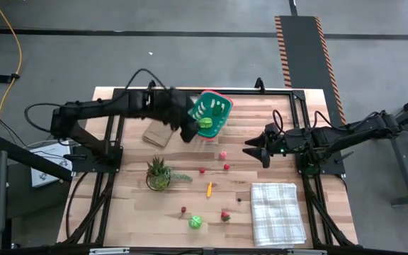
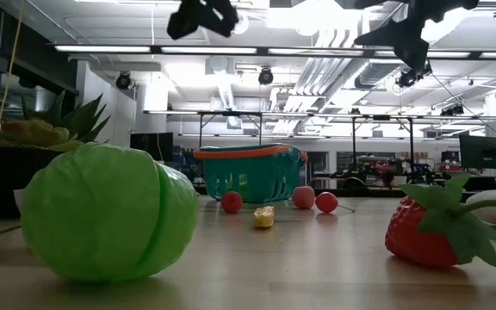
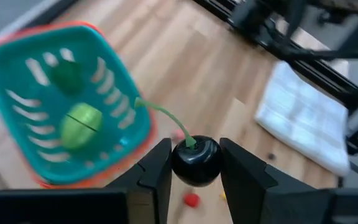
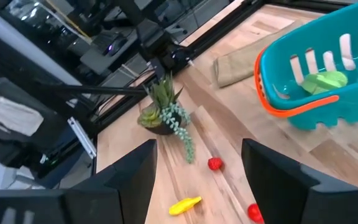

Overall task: Pick and placing Produce into tupperware
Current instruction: Put the left black cherry in the green basket

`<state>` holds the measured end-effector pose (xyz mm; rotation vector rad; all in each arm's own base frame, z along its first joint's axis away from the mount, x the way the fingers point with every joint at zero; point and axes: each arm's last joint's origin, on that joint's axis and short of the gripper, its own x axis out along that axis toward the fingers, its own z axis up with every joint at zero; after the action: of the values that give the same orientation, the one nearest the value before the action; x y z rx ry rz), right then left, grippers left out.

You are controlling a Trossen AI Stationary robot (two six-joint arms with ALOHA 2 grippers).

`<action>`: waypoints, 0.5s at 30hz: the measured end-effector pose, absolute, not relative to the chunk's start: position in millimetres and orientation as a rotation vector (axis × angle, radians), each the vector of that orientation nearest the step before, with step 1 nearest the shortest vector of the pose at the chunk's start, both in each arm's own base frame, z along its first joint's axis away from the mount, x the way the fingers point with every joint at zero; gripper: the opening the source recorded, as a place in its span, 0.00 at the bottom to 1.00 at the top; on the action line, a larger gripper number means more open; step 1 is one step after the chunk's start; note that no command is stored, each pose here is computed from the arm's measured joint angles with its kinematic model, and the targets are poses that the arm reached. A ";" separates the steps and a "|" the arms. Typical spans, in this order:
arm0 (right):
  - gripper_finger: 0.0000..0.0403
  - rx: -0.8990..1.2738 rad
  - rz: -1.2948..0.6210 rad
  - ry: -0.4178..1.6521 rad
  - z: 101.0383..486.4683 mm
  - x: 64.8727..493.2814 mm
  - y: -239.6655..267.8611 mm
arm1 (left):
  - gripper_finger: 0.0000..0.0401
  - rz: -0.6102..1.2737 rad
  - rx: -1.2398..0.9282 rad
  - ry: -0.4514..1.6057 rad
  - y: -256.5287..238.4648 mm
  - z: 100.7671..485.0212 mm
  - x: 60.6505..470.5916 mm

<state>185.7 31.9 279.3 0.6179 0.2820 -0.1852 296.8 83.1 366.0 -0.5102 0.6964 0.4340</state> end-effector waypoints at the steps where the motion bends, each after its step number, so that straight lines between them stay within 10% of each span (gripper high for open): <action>1: 0.56 0.626 -0.194 0.279 279.3 185.7 31.7 | 0.26 0.441 -0.508 0.692 91.2 366.2 294.7; 15: 0.56 0.662 -0.315 0.223 279.5 185.2 28.0 | 0.25 0.408 -0.492 0.621 178.7 360.2 272.6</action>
<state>185.2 28.0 279.5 0.6622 0.2234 -0.3152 272.6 178.7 360.2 -0.4916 0.6210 0.4082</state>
